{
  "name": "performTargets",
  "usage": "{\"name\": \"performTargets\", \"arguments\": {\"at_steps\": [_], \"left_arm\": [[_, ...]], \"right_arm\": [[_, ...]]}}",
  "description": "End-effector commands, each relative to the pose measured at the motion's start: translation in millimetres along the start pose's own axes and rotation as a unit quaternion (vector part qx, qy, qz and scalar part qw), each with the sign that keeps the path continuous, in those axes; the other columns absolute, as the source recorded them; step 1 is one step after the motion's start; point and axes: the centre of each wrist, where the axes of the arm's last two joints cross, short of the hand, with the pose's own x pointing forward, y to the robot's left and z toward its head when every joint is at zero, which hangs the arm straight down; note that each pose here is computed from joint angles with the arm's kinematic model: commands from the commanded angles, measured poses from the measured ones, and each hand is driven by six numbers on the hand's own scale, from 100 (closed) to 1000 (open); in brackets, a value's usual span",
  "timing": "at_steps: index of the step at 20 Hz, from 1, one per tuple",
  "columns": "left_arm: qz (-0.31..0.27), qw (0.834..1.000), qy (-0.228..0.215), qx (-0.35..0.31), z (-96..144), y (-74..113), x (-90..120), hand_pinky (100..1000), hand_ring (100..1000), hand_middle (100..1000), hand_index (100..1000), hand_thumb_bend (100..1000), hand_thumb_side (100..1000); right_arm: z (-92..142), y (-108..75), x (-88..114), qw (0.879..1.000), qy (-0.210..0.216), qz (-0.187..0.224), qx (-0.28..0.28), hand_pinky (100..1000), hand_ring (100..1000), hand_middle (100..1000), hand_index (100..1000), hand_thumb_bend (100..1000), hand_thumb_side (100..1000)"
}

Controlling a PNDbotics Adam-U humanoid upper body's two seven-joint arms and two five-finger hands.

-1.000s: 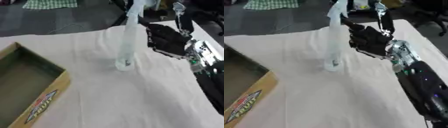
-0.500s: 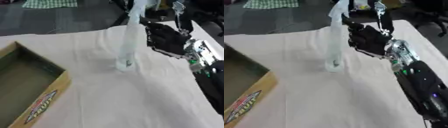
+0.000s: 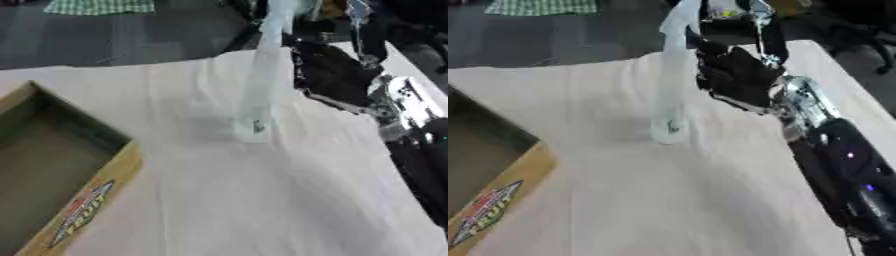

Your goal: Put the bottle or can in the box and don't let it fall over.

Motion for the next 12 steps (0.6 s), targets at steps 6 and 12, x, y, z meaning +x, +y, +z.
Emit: {"name": "performTargets", "arguments": {"at_steps": [6, 12], "left_arm": [[-0.006, 1.000, -0.019, -0.006, -6, 1.5, 9, 1000, 706, 713, 866, 234, 880], [-0.006, 1.000, -0.021, -0.007, -6, 1.4, 10, 1000, 705, 712, 866, 235, 879]], "right_arm": [[1, 22.9, 15, 0.999, -0.009, 0.026, 0.022, 100, 123, 243, 1000, 373, 1000], [0, 29.0, 18, 0.999, -0.012, 0.029, 0.034, 100, 126, 244, 1000, 364, 1000]]}}
